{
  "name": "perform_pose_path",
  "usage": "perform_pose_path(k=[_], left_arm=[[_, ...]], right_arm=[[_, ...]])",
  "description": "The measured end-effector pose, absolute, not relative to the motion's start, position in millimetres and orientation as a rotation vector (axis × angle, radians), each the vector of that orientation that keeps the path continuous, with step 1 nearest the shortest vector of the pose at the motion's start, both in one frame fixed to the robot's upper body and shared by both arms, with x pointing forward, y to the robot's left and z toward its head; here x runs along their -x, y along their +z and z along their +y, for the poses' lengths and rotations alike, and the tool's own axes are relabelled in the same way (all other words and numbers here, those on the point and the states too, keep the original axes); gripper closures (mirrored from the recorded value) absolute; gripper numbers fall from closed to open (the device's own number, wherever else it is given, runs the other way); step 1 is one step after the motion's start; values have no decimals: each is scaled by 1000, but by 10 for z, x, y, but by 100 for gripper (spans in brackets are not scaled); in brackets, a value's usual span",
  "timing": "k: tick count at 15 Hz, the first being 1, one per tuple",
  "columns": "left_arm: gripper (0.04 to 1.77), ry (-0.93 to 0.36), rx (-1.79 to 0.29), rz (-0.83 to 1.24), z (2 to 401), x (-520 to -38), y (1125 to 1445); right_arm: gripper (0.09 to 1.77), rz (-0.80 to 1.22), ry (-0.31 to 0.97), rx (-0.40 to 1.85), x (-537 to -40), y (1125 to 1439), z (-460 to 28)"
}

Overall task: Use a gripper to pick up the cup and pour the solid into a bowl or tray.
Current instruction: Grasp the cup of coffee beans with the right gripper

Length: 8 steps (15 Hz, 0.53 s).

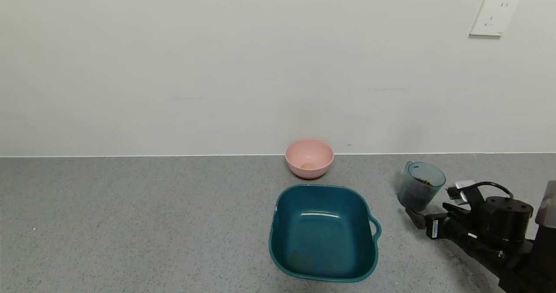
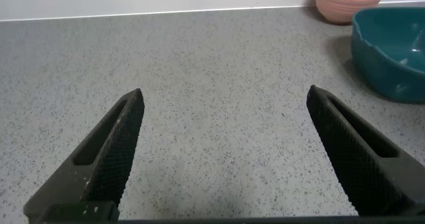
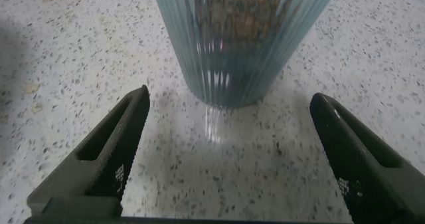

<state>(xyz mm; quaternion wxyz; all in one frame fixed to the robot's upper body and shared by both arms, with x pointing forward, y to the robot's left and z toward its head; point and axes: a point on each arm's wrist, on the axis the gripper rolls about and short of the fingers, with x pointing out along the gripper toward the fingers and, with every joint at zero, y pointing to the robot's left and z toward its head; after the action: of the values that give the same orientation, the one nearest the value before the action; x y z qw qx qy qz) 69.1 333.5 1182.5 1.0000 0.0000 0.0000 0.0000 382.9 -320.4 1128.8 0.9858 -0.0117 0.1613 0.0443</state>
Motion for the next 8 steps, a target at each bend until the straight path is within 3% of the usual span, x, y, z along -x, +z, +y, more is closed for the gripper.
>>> perform_pose_path(k=[8], left_arm=[[5, 0, 0, 0, 3335, -691, 11825]], right_arm=[[10, 254, 86, 25, -4057, 11320, -3200]])
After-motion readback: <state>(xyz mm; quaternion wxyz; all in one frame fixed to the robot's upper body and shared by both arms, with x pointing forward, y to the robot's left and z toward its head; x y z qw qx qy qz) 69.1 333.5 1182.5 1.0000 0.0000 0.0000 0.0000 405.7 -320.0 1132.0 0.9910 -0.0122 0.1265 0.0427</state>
